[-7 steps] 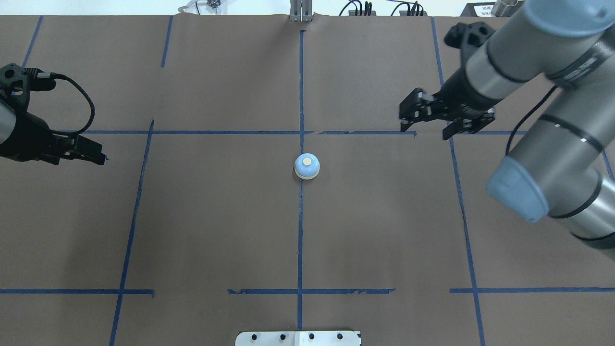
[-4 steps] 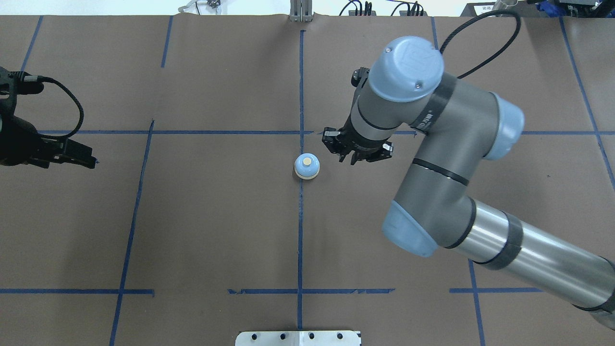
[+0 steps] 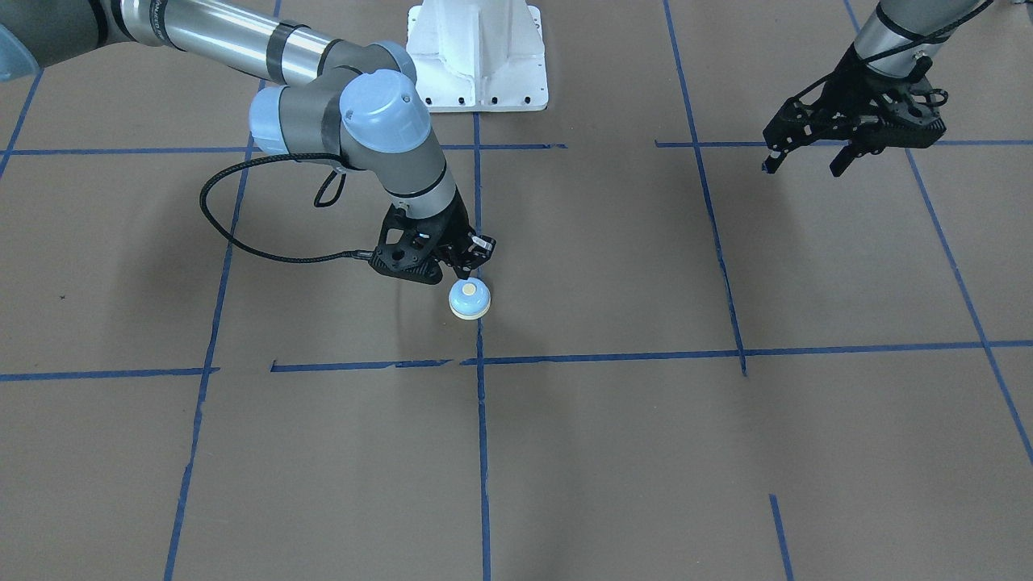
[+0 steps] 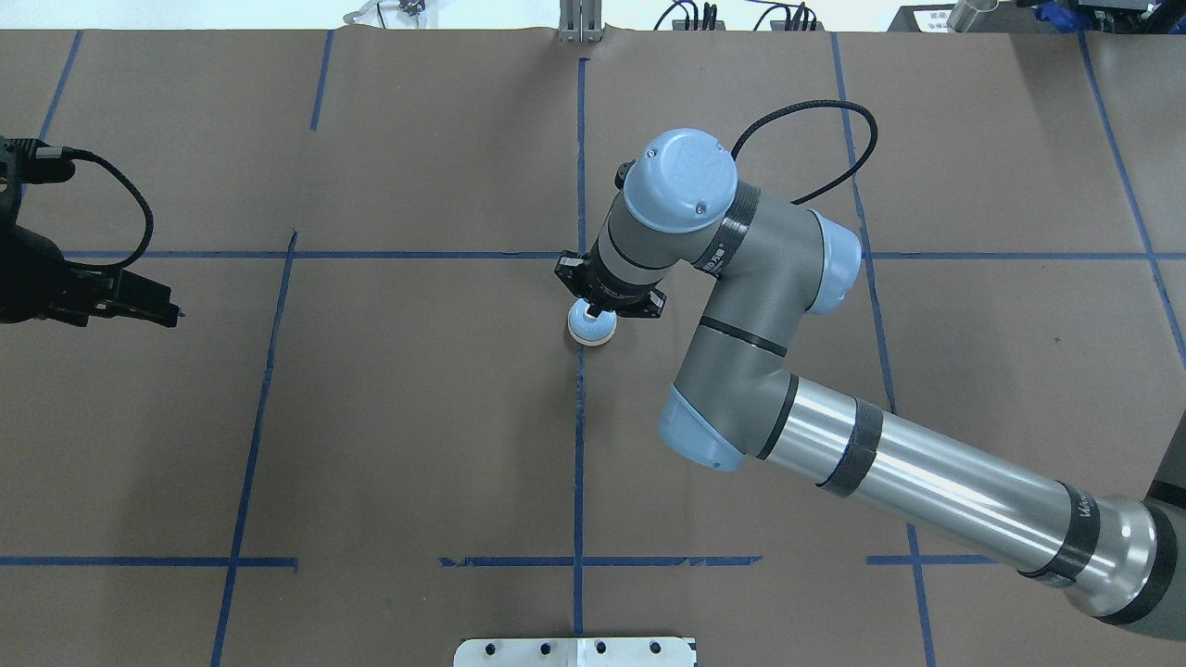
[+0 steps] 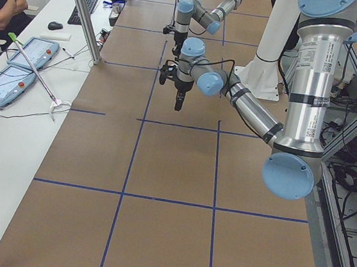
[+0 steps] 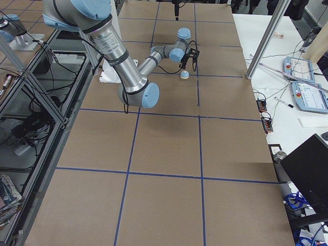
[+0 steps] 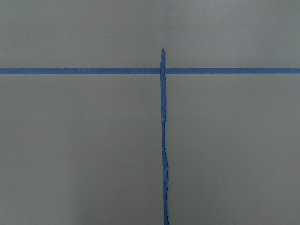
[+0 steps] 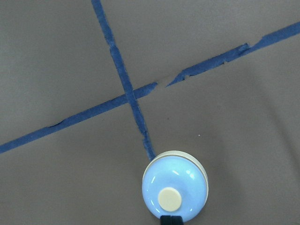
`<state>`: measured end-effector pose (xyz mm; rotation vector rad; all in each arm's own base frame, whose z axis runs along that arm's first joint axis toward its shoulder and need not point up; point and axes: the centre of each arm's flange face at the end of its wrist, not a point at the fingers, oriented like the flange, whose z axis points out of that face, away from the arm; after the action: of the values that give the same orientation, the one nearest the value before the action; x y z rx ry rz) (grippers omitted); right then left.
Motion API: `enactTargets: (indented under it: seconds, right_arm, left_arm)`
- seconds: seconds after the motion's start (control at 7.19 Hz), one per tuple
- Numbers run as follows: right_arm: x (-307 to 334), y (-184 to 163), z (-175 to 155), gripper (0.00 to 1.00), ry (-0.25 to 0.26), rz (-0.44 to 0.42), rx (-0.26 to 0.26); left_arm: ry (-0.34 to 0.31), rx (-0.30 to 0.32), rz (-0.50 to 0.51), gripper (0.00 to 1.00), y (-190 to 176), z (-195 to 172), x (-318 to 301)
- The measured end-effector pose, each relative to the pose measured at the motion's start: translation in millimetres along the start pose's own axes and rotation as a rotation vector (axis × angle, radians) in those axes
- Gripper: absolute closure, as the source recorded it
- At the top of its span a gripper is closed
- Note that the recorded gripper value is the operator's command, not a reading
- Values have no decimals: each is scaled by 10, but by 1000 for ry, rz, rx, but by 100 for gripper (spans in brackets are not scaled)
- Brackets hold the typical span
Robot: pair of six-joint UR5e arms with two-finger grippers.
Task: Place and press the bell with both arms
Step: 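Lower the right gripper onto the bell top and press it, then lift the right gripper off the bell and draw it back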
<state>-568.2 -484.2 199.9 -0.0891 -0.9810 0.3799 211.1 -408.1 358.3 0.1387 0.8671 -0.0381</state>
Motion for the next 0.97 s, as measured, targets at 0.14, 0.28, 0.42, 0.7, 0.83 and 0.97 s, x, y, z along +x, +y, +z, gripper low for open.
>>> enactTargets:
  seconds: [0.14,0.28,0.42,0.7,0.83,0.97]
  right_arm:
    - [-7,12,69,100,6,2,7]
    - [-21,27,122,100,12,0,18]
    - [-29,47,190,100,20,-2,31]
    - [-67,75,315,100,35,-7,55]
    - [-72,94,298,100,32,-10,56]
    - [-103,118,147,100,16,-12,53]
  left_arm:
    - [0,0,0,0,18,-16,-8]
    - [1,1,0,0,27,-27,-8]
    - [1,1,0,0,30,-30,-9]
    - [2,1,0,0,32,-32,-9]
    - [2,1,0,0,32,-33,-8]
    - [2,2,1,0,32,-35,-6]
